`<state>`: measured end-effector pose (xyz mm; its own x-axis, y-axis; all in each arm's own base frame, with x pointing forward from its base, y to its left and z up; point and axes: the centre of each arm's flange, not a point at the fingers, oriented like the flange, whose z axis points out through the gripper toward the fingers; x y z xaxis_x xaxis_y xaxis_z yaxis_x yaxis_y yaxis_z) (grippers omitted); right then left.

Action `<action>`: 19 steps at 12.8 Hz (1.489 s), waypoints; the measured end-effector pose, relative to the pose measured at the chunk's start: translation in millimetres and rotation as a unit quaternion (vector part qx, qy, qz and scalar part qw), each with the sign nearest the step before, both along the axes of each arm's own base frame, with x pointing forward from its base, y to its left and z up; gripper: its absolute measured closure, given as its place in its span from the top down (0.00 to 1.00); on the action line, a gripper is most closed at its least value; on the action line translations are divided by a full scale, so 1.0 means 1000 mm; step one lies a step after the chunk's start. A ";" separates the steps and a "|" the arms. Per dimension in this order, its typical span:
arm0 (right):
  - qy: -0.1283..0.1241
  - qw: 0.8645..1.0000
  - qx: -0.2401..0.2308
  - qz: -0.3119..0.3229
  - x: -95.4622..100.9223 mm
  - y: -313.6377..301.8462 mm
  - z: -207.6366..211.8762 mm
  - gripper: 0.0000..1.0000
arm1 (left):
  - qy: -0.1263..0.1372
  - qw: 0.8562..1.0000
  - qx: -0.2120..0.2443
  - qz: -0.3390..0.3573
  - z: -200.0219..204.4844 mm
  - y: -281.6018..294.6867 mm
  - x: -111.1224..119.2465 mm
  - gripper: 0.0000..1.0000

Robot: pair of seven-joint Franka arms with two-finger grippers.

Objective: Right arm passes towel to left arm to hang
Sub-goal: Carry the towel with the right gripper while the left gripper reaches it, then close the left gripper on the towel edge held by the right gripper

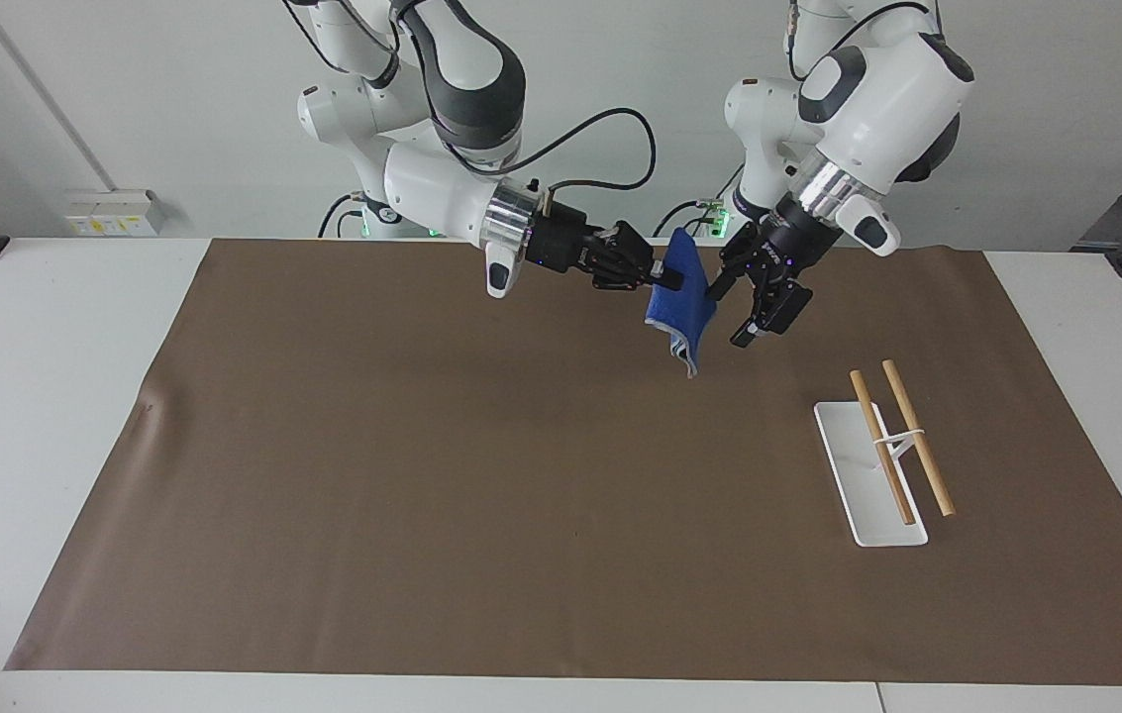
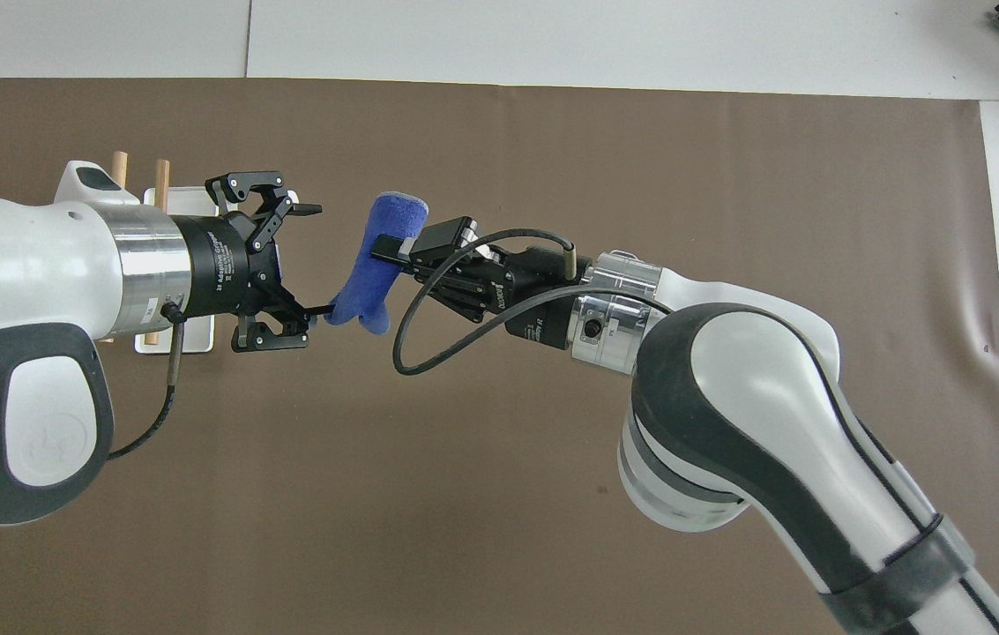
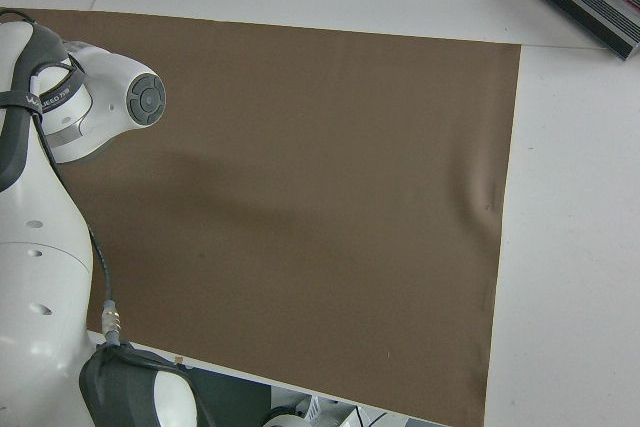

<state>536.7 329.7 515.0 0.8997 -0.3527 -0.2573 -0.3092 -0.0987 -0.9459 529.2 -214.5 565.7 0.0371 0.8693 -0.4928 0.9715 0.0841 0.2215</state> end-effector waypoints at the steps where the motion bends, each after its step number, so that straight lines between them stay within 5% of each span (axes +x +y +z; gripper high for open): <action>1: 0.000 1.000 0.000 0.000 0.000 0.000 0.000 0.04 | 0.002 1.000 0.000 0.000 -0.002 -0.003 -0.001 1.00; 8: 0.010 1.000 0.012 -0.015 0.001 -0.002 -0.001 0.04 | 0.027 1.000 0.003 0.008 -0.003 0.019 -0.002 1.00; 14: 0.064 0.995 0.069 -0.045 0.001 -0.003 -0.001 0.04 | 0.029 0.999 0.004 -0.012 -0.002 -0.001 -0.013 1.00; 19: 0.070 0.994 0.072 -0.049 0.001 -0.003 -0.001 0.04 | 0.020 1.000 -0.007 -0.006 0.003 -0.007 -0.014 1.00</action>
<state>537.8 326.6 514.0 0.8152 -0.3865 -0.4313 -0.4397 0.0717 -0.8953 515.1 -221.6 569.0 0.0285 0.8619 -0.5063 0.9804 0.0746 0.1821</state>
